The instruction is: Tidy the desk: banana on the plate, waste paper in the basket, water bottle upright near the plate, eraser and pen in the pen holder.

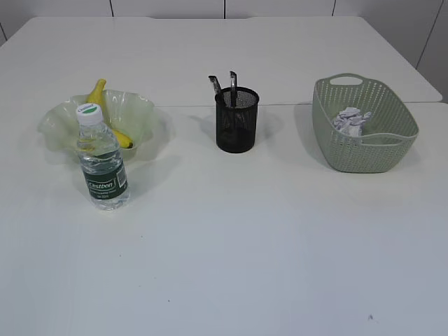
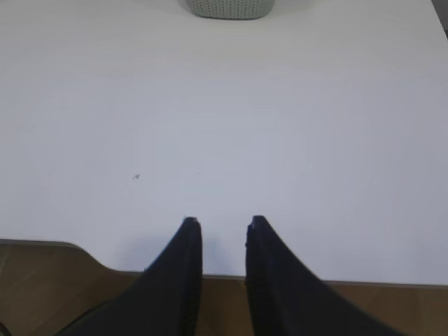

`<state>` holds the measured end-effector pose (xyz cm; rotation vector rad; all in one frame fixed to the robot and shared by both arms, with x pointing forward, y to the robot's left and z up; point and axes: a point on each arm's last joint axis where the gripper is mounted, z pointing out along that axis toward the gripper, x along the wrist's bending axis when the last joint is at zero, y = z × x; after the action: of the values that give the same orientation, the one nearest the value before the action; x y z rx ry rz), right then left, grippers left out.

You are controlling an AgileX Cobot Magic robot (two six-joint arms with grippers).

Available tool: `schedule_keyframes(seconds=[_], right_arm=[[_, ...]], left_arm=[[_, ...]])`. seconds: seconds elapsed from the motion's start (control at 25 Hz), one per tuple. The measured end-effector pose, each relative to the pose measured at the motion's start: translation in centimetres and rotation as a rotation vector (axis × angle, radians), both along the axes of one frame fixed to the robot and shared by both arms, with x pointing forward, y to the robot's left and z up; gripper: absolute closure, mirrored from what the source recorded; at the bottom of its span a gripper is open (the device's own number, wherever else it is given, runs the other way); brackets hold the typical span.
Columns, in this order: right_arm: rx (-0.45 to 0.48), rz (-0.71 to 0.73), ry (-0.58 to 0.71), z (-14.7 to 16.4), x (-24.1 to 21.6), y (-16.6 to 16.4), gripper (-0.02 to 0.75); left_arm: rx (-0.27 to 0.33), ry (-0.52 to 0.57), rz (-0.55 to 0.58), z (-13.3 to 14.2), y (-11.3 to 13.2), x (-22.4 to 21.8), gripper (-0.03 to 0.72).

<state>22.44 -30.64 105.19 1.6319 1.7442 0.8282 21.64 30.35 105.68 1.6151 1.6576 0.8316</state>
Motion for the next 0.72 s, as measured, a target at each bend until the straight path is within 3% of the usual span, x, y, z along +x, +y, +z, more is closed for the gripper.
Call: schedule_keyframes(seconds=[0.32, 0.72], right_arm=[[0.003, 0.004, -0.046, -0.2, 0.7, 0.1, 0.568], [0.006, 0.008, -0.069, -0.6, 1.2, 0.2, 0.568]], left_arm=[[0.010, 0.014, 0.007, -0.4, 0.1, 0.2, 0.257], [0.015, -0.074, 0.009, -0.3, 0.1, 1.1, 0.258]])
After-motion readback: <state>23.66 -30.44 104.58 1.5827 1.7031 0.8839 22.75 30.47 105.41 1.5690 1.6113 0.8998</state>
